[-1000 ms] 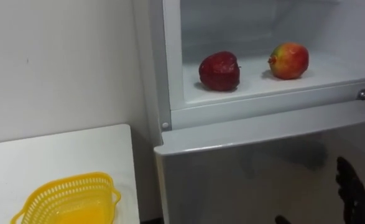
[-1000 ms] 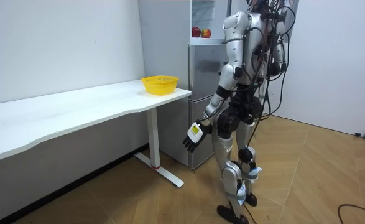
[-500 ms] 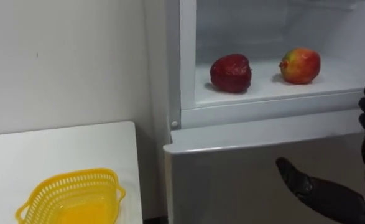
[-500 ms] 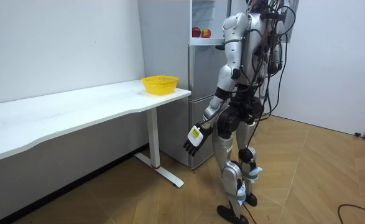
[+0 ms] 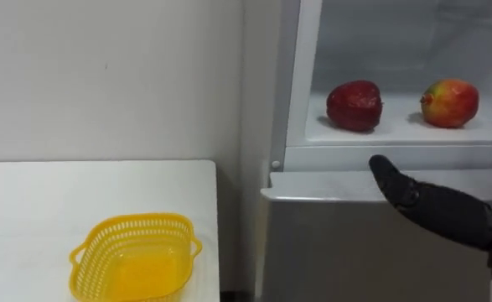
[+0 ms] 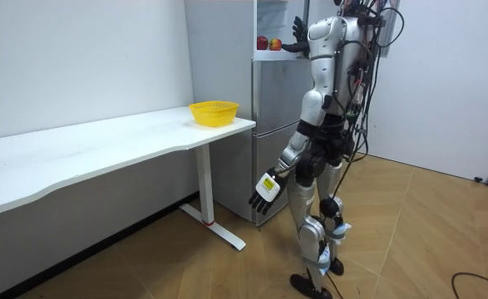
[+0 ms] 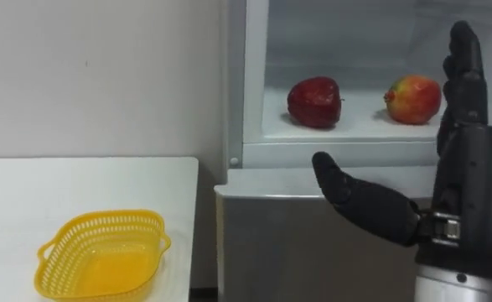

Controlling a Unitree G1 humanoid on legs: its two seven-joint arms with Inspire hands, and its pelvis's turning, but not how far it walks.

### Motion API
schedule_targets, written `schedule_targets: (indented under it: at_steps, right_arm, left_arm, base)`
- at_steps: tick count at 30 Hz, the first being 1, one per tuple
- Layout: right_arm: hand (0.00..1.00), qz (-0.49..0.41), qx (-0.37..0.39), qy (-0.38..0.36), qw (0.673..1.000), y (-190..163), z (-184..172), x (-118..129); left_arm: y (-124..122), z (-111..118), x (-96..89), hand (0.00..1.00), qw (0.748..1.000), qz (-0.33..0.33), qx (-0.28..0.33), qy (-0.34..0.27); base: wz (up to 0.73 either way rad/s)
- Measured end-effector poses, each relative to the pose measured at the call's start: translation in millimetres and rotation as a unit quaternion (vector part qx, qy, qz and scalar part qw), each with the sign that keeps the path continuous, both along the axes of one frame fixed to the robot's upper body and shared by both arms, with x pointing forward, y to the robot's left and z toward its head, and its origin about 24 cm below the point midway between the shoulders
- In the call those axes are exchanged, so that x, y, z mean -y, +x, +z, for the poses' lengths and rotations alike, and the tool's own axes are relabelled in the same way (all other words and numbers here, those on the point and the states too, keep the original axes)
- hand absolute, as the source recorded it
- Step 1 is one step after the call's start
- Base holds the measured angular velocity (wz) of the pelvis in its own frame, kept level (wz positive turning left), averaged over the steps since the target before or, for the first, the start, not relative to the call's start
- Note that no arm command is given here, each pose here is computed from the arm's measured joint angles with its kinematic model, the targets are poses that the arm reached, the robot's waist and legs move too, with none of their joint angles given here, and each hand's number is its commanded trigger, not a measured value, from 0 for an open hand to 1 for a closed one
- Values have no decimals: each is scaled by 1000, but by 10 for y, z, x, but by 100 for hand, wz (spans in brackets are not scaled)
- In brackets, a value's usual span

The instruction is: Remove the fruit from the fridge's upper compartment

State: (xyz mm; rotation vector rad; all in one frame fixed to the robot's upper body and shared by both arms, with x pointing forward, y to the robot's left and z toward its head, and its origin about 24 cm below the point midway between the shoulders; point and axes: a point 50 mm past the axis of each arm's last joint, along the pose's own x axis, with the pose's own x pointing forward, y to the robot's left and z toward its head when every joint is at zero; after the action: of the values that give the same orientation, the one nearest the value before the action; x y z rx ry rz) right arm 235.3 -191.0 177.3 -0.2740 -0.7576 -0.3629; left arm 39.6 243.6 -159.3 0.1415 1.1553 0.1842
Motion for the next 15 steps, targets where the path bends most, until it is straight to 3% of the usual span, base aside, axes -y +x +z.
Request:
schedule_targets:
  at_steps: [15]
  right_arm:
    - [0,-30,33,-6,999,294,372,253]
  left_arm:
    - [31,12,-62,0,1000,-16,-16,22]
  base:
    - [6]
